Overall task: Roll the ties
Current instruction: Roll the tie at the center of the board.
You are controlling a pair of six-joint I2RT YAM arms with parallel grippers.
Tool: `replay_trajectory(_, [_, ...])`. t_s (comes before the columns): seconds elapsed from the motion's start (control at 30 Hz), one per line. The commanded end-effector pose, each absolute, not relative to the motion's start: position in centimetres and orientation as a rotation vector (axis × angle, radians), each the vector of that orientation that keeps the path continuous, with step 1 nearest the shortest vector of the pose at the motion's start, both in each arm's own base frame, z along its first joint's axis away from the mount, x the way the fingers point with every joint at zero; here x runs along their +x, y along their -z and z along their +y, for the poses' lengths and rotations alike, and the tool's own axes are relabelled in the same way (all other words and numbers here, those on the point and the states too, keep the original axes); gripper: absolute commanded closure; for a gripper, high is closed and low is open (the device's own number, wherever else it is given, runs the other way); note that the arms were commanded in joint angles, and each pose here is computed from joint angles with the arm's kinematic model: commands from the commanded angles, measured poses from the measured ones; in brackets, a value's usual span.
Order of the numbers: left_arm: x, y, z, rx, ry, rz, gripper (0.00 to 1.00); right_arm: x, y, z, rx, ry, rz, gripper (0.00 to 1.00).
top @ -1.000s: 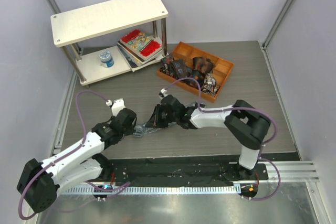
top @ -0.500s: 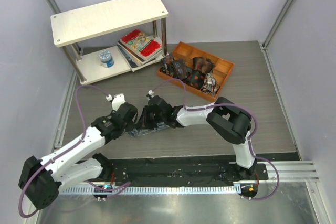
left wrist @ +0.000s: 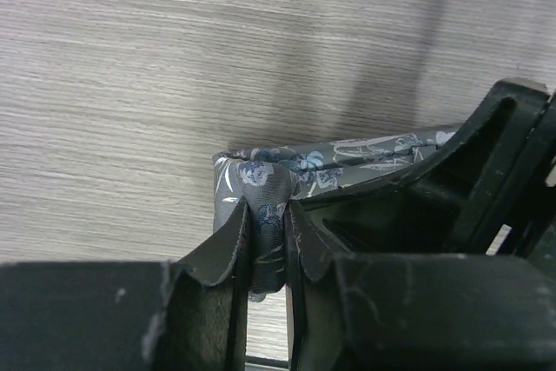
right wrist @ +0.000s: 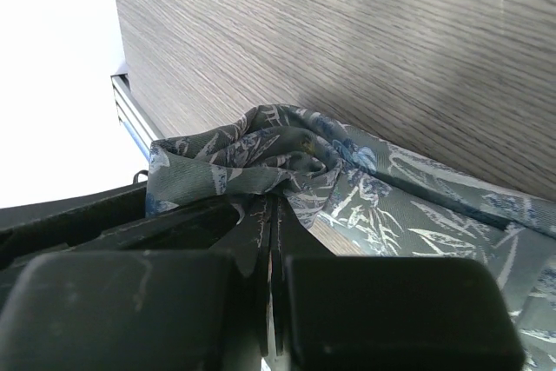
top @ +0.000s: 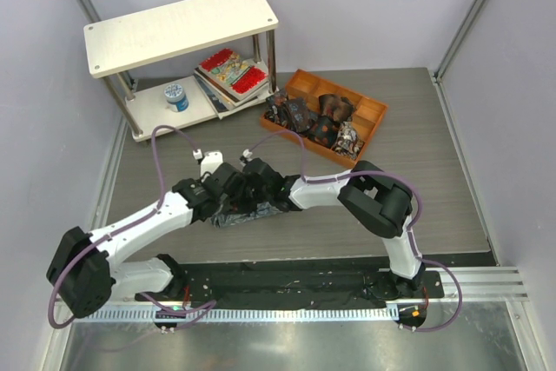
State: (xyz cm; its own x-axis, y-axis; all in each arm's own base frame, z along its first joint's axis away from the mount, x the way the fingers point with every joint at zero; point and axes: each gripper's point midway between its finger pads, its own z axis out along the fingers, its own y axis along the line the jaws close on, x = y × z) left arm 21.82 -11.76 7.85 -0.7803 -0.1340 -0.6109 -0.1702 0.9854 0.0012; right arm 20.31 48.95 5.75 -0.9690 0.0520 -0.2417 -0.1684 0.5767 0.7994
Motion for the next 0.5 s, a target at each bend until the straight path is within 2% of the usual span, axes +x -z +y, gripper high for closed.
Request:
replay_trajectory(0.0, [22.8,-8.6,-12.3,-0.208,-0.134,2.440,1.00,20.3,-8.1,49.3,-0.110,-1.430,2.507,0.98])
replay_trajectory(0.23, [22.8,-8.4,-12.5,-0.182,-0.278,2.424,1.00,20.6,-7.5,45.6,-0.049,-1.327,2.558,0.98])
replay_trajectory(0.47, [23.3,-7.7,-13.3,-0.201,-0.336,2.420,1.00,22.1,-9.2,40.4,0.030,-1.249,2.523,0.96])
